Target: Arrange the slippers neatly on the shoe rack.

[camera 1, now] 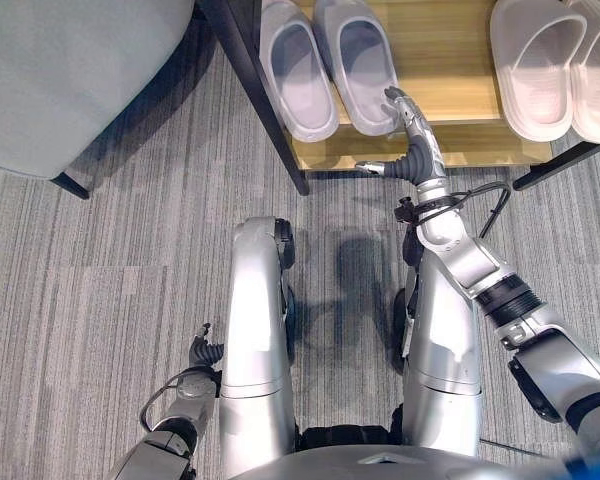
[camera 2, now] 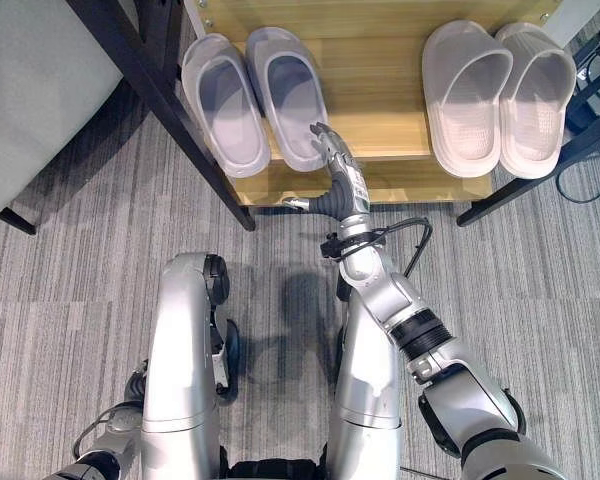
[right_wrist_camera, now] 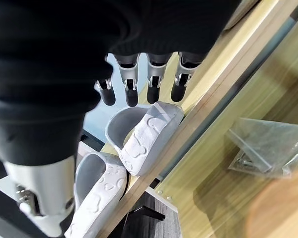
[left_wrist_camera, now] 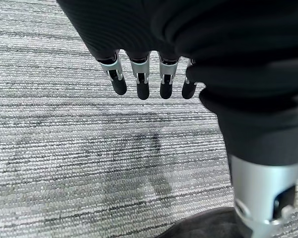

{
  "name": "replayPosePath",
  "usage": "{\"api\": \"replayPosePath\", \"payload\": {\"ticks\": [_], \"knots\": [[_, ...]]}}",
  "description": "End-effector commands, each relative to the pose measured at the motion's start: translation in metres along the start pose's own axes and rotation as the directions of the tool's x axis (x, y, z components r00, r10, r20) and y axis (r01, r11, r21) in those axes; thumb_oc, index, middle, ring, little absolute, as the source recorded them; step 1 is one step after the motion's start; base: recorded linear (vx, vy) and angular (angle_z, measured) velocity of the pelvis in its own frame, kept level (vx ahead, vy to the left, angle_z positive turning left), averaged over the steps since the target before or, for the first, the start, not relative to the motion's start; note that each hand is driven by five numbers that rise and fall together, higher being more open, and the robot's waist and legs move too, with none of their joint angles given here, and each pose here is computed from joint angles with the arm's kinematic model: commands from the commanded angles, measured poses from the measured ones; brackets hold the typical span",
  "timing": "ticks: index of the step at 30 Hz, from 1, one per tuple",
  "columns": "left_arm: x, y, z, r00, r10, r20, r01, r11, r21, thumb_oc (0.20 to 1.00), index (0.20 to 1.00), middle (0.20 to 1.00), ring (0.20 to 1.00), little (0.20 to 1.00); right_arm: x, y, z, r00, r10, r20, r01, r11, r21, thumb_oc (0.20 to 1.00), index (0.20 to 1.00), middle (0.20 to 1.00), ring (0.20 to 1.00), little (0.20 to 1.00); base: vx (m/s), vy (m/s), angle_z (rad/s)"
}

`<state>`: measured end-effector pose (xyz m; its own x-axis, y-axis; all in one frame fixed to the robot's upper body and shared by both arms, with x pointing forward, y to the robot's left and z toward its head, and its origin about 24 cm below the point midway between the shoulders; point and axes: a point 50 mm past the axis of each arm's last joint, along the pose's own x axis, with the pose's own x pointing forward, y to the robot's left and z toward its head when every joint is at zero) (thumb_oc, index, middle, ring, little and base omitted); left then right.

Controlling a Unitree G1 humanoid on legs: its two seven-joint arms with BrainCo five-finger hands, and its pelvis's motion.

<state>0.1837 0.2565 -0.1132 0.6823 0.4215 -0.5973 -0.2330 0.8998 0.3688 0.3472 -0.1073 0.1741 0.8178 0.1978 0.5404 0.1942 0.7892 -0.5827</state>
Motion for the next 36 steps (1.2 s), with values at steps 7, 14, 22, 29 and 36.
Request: {"api": "replayPosePath", "payload": {"ticks": [7,14,22,29,36], "knots": [[-0.01,-0.006,-0.021,0.999,-0.013,-0.045,0.014,0.999,0.036,1.0,1.0,1.0,1.0,1.0,0.003,0.006,0.053,0.973,0.012,0.229,-0.041,0.992,0.122,1.0,1.0,1.0,1.0,1.0,0.0,0.0,0.0],[-0.01,-0.006,-0.022,0.999,-0.007,-0.052,0.009,0.999,0.032,1.0,1.0,1.0,1.0,1.0,-0.003,0.016,0.061,0.967,0.043,0.25,-0.08,0.987,0.141,1.0,1.0,1.0,1.0,1.0,0.0,0.0,0.0],[-0.012,-0.011,-0.022,0.999,-0.006,-0.044,0.008,0.999,0.05,1.0,1.0,1.0,1.0,1.0,-0.004,0.0,0.059,0.956,-0.09,0.28,0.076,0.995,0.059,1.0,1.0,1.0,1.0,1.0,0.0,0.0,0.0],[-0.014,-0.01,-0.027,0.999,0.0,-0.054,0.004,0.998,0.065,1.0,1.0,1.0,1.0,1.0,0.009,-0.035,0.029,0.93,-0.325,0.174,0.336,0.941,-0.043,1.0,1.0,1.0,1.0,1.0,0.0,0.0,0.0],[-0.015,-0.009,-0.032,0.997,-0.002,-0.075,0.008,0.997,0.075,1.0,1.0,1.0,1.0,1.0,-0.005,-0.085,0.039,0.853,-0.438,0.283,0.47,0.881,-0.053,1.0,1.0,1.0,1.0,1.0,0.0,0.0,0.0]]}}
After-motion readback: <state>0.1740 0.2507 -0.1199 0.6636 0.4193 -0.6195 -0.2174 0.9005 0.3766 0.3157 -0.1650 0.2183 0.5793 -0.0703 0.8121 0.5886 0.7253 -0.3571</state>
